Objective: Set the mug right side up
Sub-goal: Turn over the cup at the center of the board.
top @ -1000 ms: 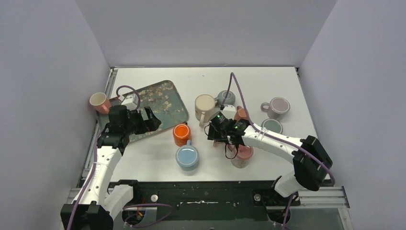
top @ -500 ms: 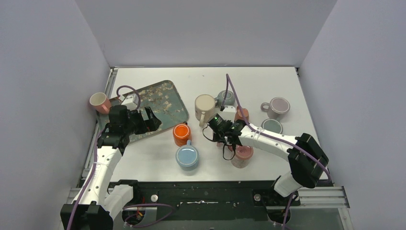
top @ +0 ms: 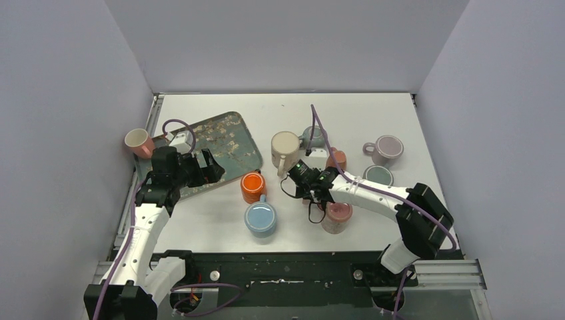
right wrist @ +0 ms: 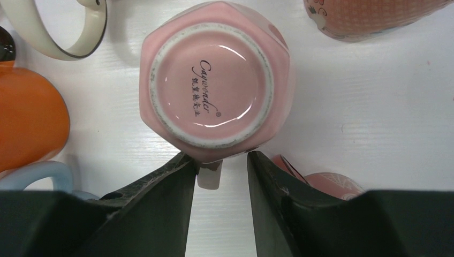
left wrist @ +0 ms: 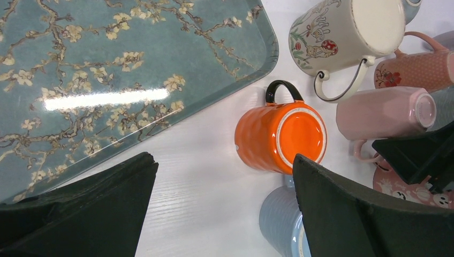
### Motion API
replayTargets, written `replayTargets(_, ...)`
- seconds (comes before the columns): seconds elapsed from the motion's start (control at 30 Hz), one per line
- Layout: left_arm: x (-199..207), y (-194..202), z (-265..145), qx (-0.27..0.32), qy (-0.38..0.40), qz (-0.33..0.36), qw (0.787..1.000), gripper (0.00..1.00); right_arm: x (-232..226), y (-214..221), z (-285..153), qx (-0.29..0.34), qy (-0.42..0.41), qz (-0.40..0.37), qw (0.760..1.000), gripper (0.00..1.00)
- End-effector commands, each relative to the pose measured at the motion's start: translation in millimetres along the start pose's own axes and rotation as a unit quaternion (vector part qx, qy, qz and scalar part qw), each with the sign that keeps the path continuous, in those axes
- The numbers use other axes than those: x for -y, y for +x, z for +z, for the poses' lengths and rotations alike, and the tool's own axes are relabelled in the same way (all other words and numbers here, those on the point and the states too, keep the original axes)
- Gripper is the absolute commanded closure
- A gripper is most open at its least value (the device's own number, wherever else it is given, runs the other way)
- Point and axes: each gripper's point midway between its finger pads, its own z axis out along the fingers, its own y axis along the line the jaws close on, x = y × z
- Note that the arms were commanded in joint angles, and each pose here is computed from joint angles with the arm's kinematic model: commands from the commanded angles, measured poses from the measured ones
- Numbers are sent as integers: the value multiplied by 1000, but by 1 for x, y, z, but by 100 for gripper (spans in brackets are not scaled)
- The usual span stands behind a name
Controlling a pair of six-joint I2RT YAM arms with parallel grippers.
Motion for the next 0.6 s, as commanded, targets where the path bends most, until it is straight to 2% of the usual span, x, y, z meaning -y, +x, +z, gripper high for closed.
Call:
replayTargets(0.0, 9, -17, -7, 28, 9, 17, 999, 3, -8, -11, 4, 22, -1, 2, 1000, 59)
replayTargets(0.33, 8, -18, -6, 27, 9, 17, 999, 3, -11, -15, 9, 32, 5, -12, 999, 66)
replayTargets(0.57, 8, -23, -11, 40, 4, 20, 999, 3, -7, -15, 10, 36, 10, -21, 999, 91)
